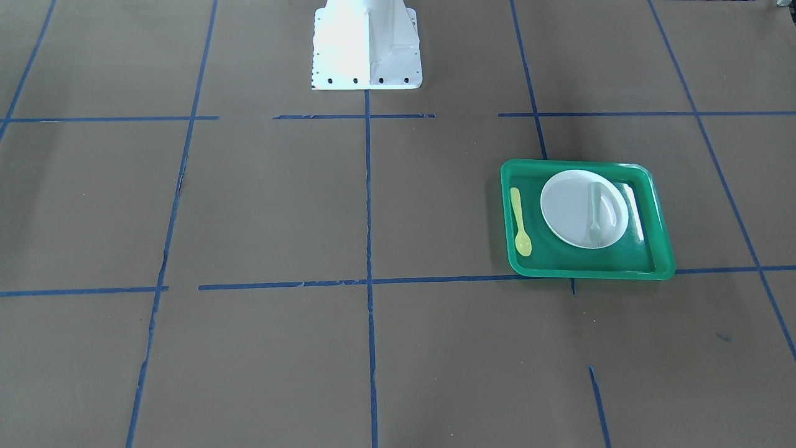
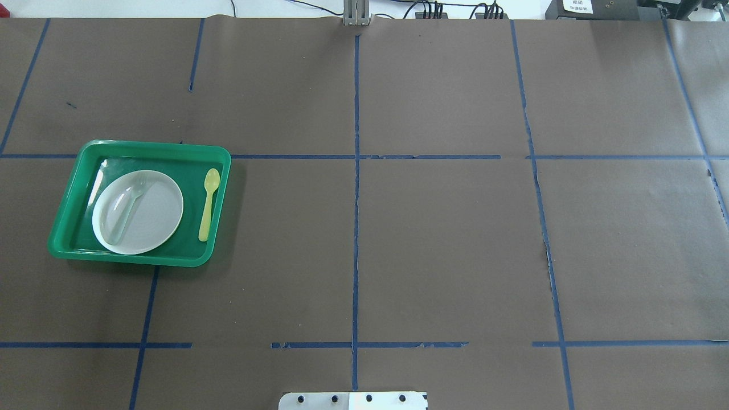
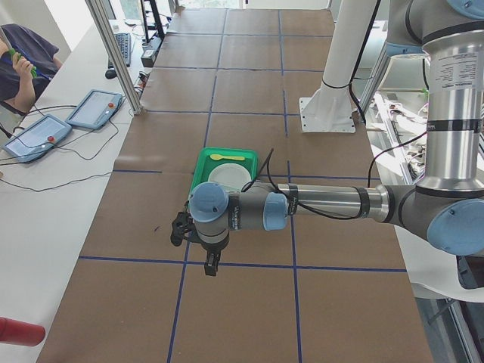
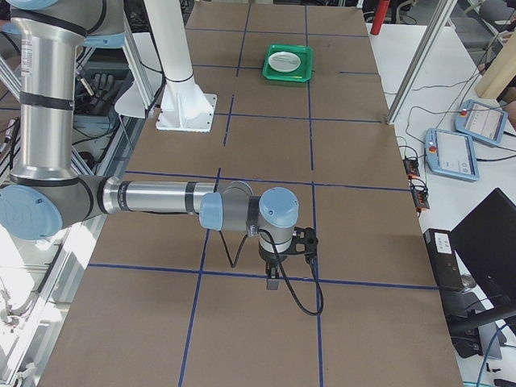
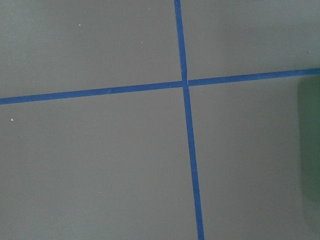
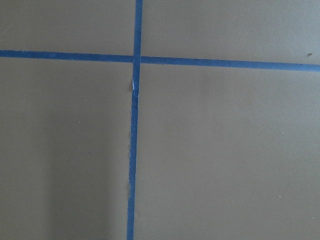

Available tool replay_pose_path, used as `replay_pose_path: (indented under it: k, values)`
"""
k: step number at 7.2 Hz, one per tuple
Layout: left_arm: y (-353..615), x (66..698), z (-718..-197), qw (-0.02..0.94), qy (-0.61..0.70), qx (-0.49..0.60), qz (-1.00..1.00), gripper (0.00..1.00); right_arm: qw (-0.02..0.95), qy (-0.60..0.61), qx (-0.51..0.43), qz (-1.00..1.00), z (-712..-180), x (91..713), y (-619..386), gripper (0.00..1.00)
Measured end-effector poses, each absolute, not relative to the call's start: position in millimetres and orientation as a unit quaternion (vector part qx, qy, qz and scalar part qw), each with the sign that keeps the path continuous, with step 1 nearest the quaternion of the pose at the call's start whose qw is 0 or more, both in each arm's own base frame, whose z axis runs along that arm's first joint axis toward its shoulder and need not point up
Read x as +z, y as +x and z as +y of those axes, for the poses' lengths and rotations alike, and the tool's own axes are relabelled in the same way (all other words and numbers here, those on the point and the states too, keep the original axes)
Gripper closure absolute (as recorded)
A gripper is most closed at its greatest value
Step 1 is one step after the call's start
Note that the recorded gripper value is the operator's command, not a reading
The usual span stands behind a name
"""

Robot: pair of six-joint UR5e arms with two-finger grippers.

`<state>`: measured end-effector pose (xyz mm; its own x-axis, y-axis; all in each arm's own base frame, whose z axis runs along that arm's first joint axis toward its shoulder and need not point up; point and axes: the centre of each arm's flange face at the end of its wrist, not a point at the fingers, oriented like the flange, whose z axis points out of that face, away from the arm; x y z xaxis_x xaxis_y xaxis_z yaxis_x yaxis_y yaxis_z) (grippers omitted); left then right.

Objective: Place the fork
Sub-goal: 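Move the left gripper toward the green tray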

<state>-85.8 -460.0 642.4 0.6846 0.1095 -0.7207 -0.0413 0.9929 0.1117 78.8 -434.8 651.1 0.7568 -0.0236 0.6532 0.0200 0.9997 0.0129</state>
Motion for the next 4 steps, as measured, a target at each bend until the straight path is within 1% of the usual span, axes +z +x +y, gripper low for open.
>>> replay_pose_path:
  k: [2, 3, 4]
  values:
    - [-84, 633, -465, 0.916, 0.049, 0.041, 0.396, 0.0, 0.937, 0.003, -0.012, -0.349, -435, 651, 79, 0.0]
    - [-76, 614, -472, 0.916, 0.056, 0.04, 0.395, 0.0, 0.937, 0.003, -0.012, -0.349, -435, 651, 79, 0.0]
    - [-53, 580, -481, 0.916, 0.06, 0.033, 0.395, 0.0, 0.937, 0.003, -0.012, -0.349, -435, 651, 79, 0.0]
